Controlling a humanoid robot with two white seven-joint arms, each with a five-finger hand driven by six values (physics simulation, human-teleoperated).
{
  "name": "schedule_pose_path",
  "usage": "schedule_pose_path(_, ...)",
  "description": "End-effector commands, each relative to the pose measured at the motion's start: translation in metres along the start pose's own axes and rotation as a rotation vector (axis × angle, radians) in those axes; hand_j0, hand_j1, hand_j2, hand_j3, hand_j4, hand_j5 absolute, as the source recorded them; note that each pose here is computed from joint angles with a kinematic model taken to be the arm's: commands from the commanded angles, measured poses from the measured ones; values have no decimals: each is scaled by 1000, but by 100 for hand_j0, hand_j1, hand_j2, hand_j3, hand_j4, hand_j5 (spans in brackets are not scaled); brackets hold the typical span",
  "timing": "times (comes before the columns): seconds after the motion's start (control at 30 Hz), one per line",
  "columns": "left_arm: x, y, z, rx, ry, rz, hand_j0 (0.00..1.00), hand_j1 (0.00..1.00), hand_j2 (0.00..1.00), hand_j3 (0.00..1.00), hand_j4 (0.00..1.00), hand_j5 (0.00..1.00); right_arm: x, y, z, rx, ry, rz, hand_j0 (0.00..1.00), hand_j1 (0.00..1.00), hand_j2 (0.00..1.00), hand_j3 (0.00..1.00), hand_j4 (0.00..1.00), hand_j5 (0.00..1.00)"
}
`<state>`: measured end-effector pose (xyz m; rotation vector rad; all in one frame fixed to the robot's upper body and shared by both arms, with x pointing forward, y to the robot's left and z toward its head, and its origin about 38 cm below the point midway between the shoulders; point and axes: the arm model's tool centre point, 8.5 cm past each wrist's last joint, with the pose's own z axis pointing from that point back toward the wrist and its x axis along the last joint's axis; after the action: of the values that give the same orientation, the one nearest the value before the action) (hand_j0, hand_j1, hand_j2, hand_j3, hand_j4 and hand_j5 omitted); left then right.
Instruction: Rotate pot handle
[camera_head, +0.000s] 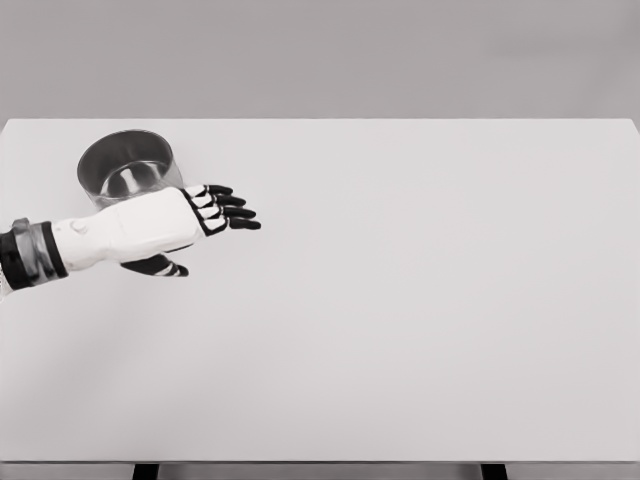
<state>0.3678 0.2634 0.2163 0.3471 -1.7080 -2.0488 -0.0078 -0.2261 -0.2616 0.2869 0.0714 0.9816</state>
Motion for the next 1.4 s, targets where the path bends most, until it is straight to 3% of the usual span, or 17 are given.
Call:
schedule_pose_path(0.0,5,-2,-5,-4,-18,4,100,100,100,100,100,100,0,0,0,-1,1,-1,100,100,100,100,100,100)
schedule_pose_path(0.13,-14,-8,6,-35,43,15,100,100,100,100,100,100,-5,2,0,-2,19,-5,100,100,100,100,100,100)
schedule_pose_path(0.17,-21,-9,19,-79,72,-6,100,100,100,100,100,100,-7,4,-1,2,22,-5,100,100,100,100,100,100)
schedule_pose_path(0.4,-26,-10,34,-173,96,-27,100,100,100,100,100,100,-7,4,-1,2,21,-7,100,100,100,100,100,100)
schedule_pose_path(0.47,-33,2,49,-219,122,-60,100,100,100,100,100,100,-7,4,-1,1,21,-5,100,100,100,100,100,100)
schedule_pose_path(0.53,-41,22,47,-201,153,-71,100,100,100,100,100,100,-7,4,-1,2,21,-7,100,100,100,100,100,100)
schedule_pose_path(0.6,-44,46,60,-248,139,-161,100,100,100,100,100,100,-7,4,-1,2,22,-5,100,100,100,100,100,100)
schedule_pose_path(0.63,-43,51,60,-221,126,-140,100,100,100,100,100,100,-7,4,-1,2,21,-7,100,100,100,100,100,100)
schedule_pose_path(0.7,-43,54,58,-161,122,-8,100,100,100,100,100,100,-7,4,-1,2,21,-7,100,100,100,100,100,100)
schedule_pose_path(0.77,-45,41,55,-156,145,121,100,100,100,100,100,100,-7,4,-1,2,22,-5,100,100,100,100,100,100)
schedule_pose_path(0.83,-58,34,52,-152,281,233,100,100,100,100,100,100,-7,4,-1,2,21,-7,100,100,100,100,100,100)
schedule_pose_path(0.87,-62,34,51,-145,316,252,100,100,100,100,100,100,-7,4,-1,2,21,-7,100,100,100,100,100,100)
schedule_pose_path(0.97,-64,23,50,-172,339,269,100,100,100,100,100,100,-7,4,-1,2,21,-7,100,100,100,100,100,100)
schedule_pose_path(1.07,-69,17,53,-217,379,195,100,100,100,100,100,100,-7,4,-1,2,21,-7,100,100,100,100,100,100)
schedule_pose_path(1.37,-94,7,66,-211,468,210,100,100,100,100,100,100,-7,4,-1,2,22,-5,100,100,100,100,100,100)
